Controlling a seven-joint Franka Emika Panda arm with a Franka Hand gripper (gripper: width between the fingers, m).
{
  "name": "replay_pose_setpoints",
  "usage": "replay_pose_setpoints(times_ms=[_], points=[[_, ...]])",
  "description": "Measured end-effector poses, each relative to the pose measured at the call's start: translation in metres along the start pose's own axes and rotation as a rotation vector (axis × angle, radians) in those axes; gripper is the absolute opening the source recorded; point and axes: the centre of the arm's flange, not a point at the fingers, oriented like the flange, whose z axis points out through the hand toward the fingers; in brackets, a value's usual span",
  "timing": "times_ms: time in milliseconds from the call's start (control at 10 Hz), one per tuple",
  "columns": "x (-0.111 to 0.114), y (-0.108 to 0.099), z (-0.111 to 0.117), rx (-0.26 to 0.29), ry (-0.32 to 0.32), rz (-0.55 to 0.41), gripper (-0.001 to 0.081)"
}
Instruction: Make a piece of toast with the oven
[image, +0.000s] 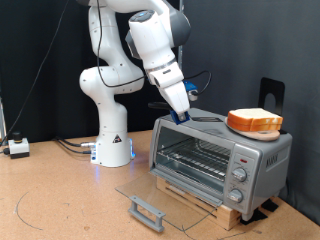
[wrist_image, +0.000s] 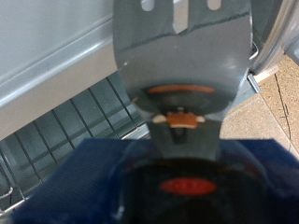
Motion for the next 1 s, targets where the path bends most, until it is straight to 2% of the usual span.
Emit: replay_pose_setpoints(times_ms=[300,600,1000], points=[[0.004,-0.001,0.006,0.007,-0.01,-0.001,0.0395],[0.009,-0.011,0.01,0.027,0.001,-0.006,0.0395],[0.015,-0.019,0.012,0.018,0.008,-0.006,0.0395]])
